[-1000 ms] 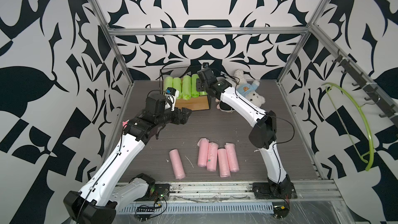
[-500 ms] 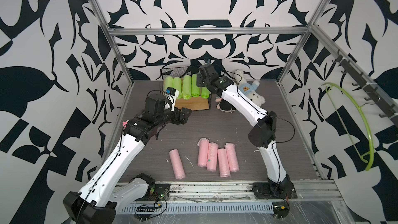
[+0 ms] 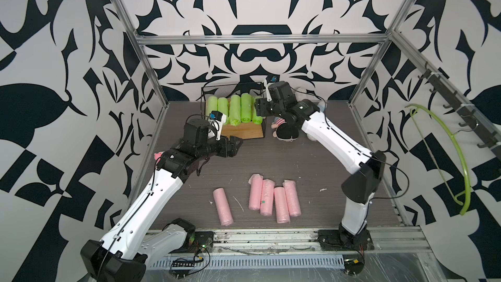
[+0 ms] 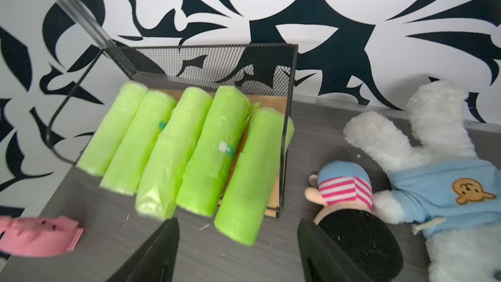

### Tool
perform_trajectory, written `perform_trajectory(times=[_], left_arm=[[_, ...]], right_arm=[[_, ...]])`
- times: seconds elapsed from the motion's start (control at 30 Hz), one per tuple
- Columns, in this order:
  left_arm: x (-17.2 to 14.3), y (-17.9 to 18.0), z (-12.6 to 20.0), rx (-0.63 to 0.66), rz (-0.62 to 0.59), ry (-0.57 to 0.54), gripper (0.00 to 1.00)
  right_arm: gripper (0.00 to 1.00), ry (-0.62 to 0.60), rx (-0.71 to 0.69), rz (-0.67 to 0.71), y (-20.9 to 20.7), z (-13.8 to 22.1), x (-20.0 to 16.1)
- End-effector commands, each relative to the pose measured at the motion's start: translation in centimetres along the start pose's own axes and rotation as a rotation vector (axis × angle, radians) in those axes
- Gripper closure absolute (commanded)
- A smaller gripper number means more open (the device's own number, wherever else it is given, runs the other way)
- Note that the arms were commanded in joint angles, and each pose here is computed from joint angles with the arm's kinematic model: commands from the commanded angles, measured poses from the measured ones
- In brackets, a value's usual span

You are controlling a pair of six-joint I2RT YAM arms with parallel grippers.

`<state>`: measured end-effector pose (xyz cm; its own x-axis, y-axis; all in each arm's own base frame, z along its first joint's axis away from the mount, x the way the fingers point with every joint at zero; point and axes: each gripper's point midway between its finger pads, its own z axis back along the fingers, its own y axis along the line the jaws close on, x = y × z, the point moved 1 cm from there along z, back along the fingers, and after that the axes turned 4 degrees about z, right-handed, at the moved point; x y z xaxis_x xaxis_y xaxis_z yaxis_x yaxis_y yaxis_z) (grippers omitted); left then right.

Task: Sort the rolls of trash bags by color and place them on the shelf
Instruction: Place the roll of trash bags on the shelf.

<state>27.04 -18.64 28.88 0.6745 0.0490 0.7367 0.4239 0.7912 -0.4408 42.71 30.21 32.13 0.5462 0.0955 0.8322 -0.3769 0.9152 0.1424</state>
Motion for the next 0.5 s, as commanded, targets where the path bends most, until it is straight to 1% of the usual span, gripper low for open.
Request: perform_trajectory(times=[0.0,0.1,0.2,0.47], left_arm=[[-0.2,-0.1,-0.2,-0.017,0.008,0.002,0.16],[-0.3,0.0,-0.4,-0.012,0.01,0.008,0.16],[-0.4,0.1,-0.6,-0.011,0.013,0.01,0.16],[-0.3,0.1,-0.4,-0.009,0.016,0.009,0.16]], right_arm=[[0.26,0.0,0.095,0.01,0.9,0.8,-1.3],[0.28,0.031,0.145,-0.014,1.4,0.1,-3.2],[0.29,0.059,0.14,-0.035,1.4,-1.2,-4.3],[0.3,0.052,0.107,-0.082,1.1,-4.3,-4.6]])
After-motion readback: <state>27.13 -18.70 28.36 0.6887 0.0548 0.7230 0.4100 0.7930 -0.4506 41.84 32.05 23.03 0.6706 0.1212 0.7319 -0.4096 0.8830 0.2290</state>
